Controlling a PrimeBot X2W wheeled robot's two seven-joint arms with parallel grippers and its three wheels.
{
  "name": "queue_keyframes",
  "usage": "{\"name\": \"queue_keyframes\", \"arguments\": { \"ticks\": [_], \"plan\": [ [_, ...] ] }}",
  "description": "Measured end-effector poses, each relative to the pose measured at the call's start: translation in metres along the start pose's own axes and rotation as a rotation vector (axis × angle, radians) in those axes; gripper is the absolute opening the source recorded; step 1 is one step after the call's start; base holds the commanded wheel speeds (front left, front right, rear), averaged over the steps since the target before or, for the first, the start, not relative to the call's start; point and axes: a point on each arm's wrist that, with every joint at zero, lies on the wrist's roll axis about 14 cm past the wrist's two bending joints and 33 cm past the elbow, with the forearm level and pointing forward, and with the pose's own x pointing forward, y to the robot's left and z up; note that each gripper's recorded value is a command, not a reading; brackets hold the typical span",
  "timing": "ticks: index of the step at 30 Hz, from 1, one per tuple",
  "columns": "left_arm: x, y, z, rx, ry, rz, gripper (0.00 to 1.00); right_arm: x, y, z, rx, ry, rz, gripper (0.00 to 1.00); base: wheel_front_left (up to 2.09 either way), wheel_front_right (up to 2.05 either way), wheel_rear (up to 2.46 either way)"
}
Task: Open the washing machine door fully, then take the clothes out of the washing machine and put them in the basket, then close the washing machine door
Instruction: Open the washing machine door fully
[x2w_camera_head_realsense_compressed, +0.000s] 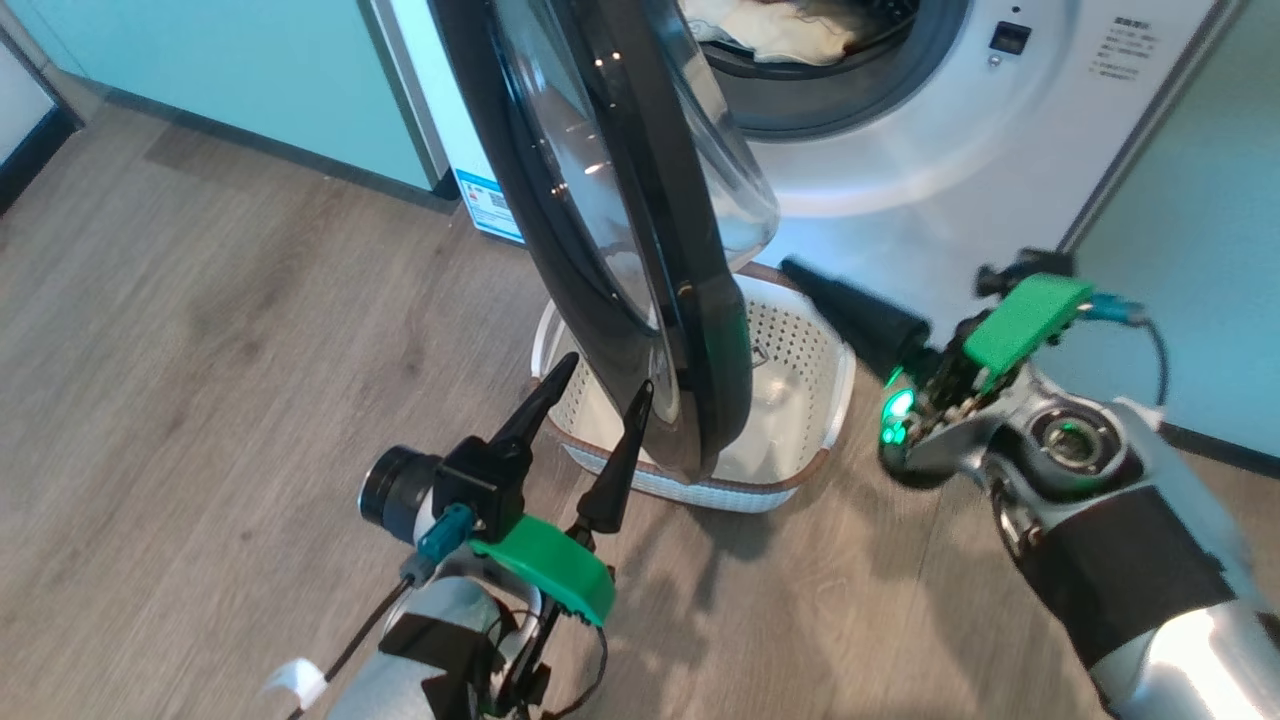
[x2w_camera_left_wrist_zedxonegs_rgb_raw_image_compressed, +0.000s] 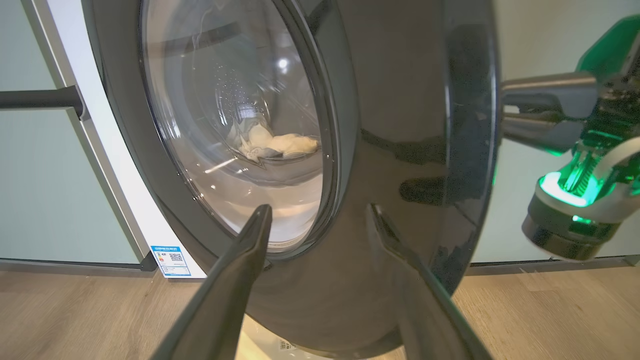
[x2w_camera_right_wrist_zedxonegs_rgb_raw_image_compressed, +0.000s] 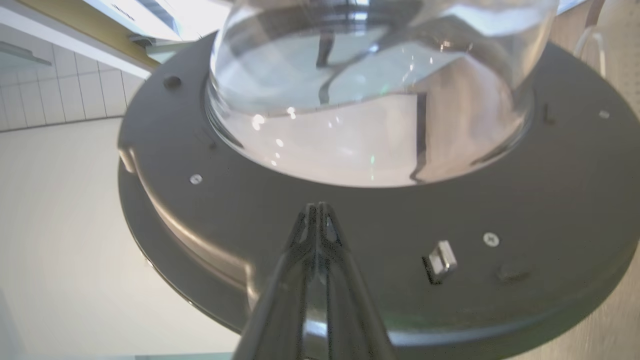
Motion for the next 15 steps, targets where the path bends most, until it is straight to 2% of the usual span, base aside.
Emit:
{"name": "queue_keyframes", "arguments": {
  "ticks": [7, 9, 10, 11, 15],
  "plan": [
    [0.006, 0.004, -0.003, -0.005, 0.004, 0.013, 1.00, -0.022, 0.033, 0.066, -0.097, -0.322, 0.080, 0.02, 0.00, 0.00, 0.00],
    [0.008, 0.007, -0.004, -0.007, 0.003, 0.024, 1.00, -0.036, 0.043, 0.086, -0.159, -0.424, 0.092, 0.49, 0.00, 0.00, 0.00],
    [0.009, 0.008, -0.004, -0.007, 0.003, 0.026, 1.00, -0.045, 0.046, 0.096, -0.193, -0.481, 0.090, 0.86, 0.00, 0.00, 0.00],
    [0.010, 0.008, -0.004, -0.008, 0.004, 0.026, 1.00, -0.055, 0.047, 0.106, -0.215, -0.539, 0.089, 1.00, 0.00, 0.00, 0.00],
    [0.014, 0.012, -0.004, -0.005, 0.000, 0.034, 1.00, -0.101, 0.042, 0.135, -0.349, -0.758, 0.034, 1.00, 0.00, 0.00, 0.00]
  ]
}}
